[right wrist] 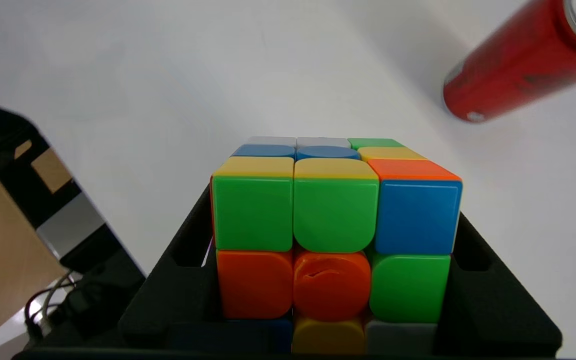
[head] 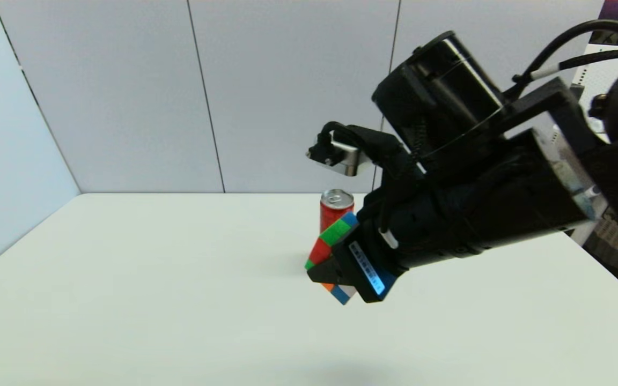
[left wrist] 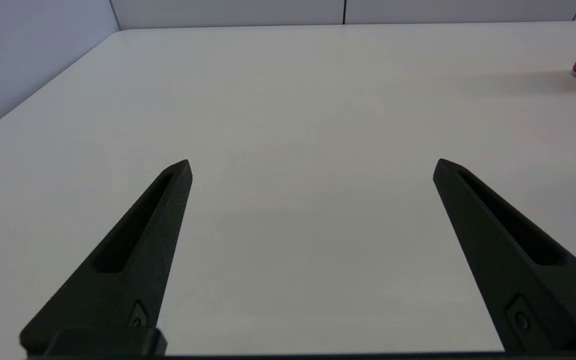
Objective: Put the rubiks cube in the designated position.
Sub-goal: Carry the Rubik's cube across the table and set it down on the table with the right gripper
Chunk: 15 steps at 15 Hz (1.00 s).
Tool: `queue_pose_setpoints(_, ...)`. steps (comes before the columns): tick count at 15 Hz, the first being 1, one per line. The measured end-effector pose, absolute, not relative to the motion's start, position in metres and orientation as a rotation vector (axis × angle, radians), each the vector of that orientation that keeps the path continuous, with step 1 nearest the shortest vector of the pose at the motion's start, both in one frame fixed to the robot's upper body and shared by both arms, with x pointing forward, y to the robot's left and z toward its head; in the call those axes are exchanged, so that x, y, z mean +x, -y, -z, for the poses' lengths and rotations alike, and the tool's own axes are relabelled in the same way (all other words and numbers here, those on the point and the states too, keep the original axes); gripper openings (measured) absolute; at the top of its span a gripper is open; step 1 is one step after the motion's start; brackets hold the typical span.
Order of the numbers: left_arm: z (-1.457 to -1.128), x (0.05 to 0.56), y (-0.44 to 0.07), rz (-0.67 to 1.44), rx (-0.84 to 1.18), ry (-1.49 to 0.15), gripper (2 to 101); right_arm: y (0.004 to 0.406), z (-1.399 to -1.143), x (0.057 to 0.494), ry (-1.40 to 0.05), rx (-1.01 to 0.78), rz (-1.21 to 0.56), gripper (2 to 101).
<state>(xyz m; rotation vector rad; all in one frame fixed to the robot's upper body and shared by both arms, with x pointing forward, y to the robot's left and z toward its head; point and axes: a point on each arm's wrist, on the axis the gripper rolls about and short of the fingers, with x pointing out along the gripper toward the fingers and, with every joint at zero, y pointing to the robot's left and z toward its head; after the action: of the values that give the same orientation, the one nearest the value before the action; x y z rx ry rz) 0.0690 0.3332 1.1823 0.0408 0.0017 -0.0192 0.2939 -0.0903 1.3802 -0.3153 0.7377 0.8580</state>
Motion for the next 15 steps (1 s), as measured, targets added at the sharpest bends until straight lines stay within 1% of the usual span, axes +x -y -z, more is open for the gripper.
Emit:
queue_pose_setpoints(5, -1.182, 0.069, -0.333, 0.019, 0.041, -0.002, 97.8, 0.051, -1.354, 0.349, -0.760, -0.299, -0.814, 57.4)
queue_pose_setpoints(9, -1.182, 0.069, -0.333, 0.019, 0.041, -0.002, 97.8, 0.021, -1.313, 0.381, -0.772, -0.316, -0.810, 57.4)
queue_pose_setpoints(12, -1.182, 0.069, -0.333, 0.019, 0.041, -0.002, 97.8, 0.001, -1.284, 0.400, -0.726, -0.306, -0.814, 57.4)
queue_pose_setpoints(15, -1.182, 0.069, -0.333, 0.019, 0.041, -0.002, 97.8, -0.010, -1.263, 0.414, -0.674, -0.327, -0.815, 57.4)
